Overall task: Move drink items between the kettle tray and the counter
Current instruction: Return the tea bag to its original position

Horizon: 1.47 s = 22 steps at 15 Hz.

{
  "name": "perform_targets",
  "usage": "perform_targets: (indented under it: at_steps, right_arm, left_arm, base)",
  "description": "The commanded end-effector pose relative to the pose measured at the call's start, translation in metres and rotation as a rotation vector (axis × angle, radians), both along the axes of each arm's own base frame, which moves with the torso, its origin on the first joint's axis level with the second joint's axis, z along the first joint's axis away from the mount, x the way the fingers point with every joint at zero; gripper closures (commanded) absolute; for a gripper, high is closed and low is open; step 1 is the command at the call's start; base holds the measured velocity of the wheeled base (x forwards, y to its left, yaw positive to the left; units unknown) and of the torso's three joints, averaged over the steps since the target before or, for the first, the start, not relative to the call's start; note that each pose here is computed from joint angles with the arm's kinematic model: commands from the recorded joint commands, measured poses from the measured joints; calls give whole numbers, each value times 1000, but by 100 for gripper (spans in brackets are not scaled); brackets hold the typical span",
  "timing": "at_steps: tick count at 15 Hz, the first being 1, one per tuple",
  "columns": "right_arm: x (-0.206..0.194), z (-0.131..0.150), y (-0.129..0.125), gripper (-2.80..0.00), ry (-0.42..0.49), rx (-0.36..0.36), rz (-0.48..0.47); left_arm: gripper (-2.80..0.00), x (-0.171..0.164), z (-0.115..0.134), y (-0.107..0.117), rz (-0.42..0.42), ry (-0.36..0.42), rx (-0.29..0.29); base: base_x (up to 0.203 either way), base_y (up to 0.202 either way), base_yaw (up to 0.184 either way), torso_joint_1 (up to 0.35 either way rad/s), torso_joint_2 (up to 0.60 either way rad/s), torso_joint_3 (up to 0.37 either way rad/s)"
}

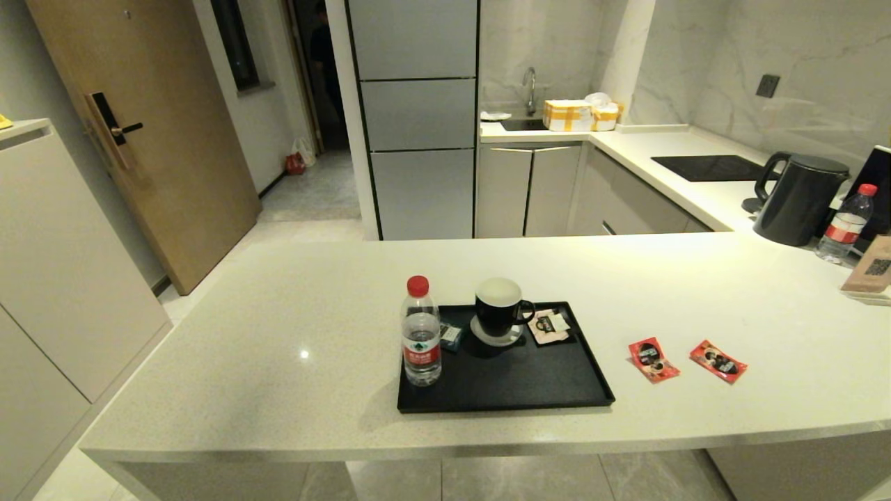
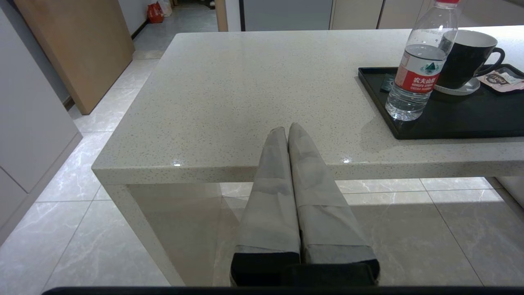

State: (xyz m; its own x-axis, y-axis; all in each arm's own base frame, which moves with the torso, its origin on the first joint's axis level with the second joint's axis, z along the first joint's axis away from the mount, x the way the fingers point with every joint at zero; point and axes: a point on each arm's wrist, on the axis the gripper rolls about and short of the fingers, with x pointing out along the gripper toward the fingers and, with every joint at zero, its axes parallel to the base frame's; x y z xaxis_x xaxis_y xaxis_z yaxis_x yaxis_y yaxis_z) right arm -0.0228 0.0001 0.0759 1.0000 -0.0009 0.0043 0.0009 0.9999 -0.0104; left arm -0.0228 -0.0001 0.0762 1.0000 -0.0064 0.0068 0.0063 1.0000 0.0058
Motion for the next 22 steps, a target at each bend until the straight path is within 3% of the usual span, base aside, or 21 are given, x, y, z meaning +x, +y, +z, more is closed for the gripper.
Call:
perform_targets:
  at_steps: [1, 22]
  right_arm:
    - [0, 0, 0, 0, 0, 0, 1]
    - [0, 0, 0, 0, 0, 0, 2]
  left_arm:
    - [0, 0, 0, 0, 0, 1, 0]
    - [0, 0, 0, 0, 0, -1, 0]
  base:
    - [0, 0, 0, 0, 0, 0]
    - [0, 0, 0, 0, 0, 0]
